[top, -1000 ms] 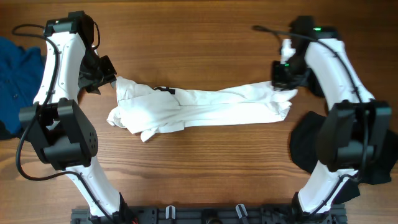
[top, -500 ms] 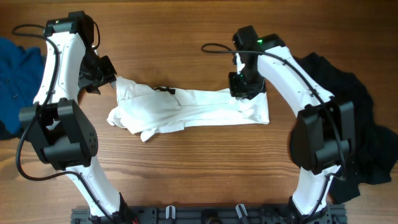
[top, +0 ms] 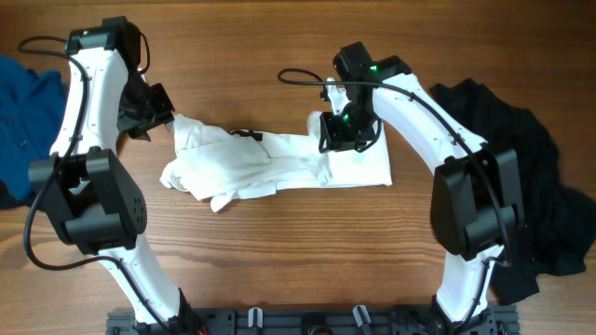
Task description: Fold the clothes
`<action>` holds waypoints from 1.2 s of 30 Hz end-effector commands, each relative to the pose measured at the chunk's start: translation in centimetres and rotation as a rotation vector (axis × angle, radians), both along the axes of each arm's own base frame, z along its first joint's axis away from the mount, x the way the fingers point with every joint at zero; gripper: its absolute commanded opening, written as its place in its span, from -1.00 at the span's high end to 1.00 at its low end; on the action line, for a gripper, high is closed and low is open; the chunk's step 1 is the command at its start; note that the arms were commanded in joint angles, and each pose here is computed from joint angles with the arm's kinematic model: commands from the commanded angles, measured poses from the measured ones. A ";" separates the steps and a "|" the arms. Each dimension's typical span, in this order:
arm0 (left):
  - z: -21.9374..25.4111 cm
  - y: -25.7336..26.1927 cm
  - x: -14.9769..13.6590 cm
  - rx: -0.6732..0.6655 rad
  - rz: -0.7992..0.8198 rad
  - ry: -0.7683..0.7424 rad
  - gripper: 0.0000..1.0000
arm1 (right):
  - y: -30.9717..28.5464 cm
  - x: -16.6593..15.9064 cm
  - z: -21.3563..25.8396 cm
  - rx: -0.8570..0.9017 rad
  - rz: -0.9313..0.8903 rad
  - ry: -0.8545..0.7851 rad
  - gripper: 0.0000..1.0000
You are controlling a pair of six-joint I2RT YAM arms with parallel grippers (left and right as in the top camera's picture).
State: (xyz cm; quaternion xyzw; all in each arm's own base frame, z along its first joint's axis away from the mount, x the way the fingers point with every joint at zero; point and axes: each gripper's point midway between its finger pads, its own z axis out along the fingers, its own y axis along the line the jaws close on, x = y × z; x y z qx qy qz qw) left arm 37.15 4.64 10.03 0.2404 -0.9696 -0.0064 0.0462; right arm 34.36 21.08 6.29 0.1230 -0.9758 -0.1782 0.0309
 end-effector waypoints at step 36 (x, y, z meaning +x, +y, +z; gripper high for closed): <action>0.3 -0.3 -0.2 -0.004 0.005 -0.006 0.17 | 2.5 -4.1 -3.2 -0.327 0.005 -0.053 0.20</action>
